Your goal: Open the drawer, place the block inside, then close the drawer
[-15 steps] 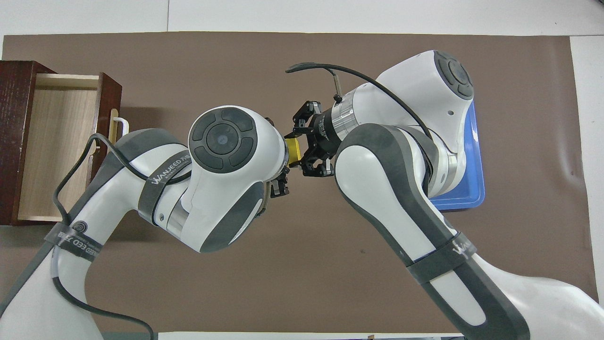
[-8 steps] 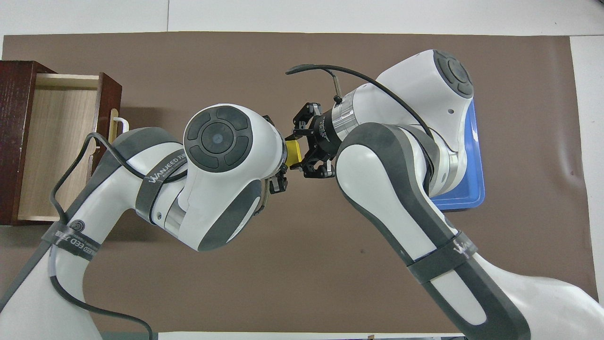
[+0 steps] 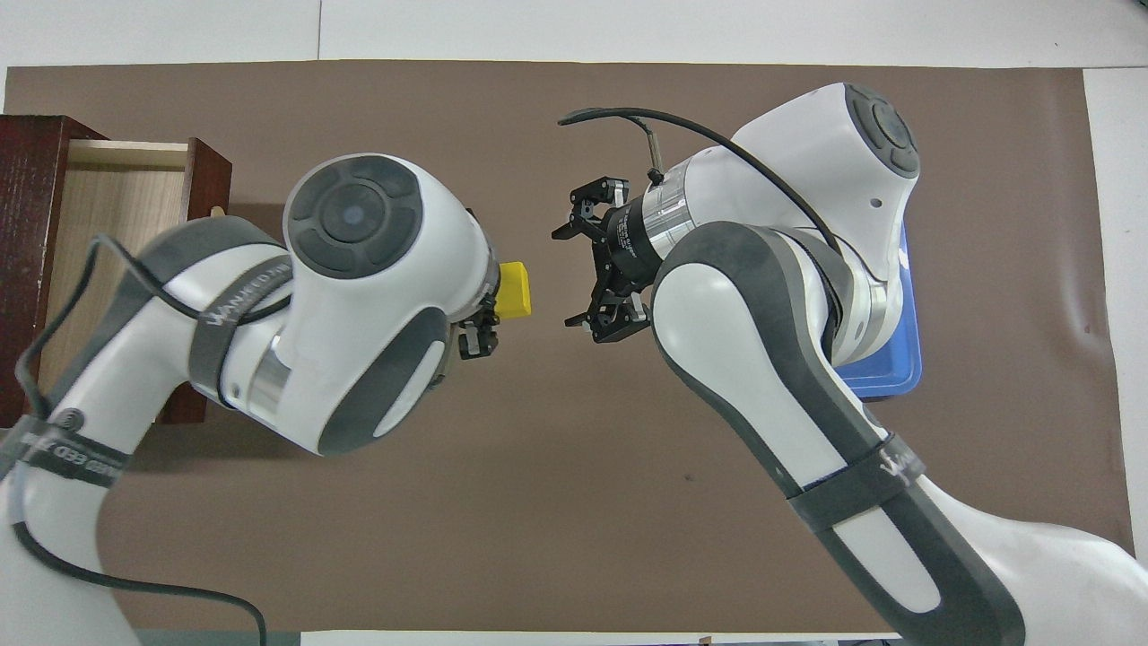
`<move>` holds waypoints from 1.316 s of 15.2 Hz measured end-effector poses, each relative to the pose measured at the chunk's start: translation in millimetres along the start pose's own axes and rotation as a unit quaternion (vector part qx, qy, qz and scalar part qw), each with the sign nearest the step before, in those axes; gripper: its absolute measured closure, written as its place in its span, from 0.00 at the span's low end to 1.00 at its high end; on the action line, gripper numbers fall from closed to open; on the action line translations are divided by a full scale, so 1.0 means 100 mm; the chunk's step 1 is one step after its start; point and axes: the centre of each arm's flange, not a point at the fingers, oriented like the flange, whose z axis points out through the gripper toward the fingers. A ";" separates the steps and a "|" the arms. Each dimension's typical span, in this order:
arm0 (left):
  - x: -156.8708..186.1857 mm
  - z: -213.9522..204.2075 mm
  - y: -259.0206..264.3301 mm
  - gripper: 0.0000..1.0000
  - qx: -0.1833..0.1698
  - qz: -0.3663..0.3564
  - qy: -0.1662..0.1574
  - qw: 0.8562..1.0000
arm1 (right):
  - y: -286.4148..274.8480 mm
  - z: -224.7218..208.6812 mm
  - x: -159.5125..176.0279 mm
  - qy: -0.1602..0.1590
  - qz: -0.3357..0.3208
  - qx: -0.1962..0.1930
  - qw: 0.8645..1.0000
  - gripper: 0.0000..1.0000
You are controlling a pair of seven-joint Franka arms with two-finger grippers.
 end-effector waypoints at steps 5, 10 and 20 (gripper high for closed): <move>1.88 -0.68 0.56 0.44 0.018 0.040 0.008 0.999 | 0.00 -0.04 -0.02 -0.001 -0.002 -0.002 1.000 0.00; 3.22 -0.73 0.77 0.44 0.022 0.117 0.008 0.993 | -0.05 -0.17 0.04 -0.003 0.003 0.002 1.000 0.00; 3.97 0.28 0.39 0.44 0.027 0.122 0.012 0.992 | -0.21 -0.73 0.63 -0.007 0.033 0.000 0.999 0.00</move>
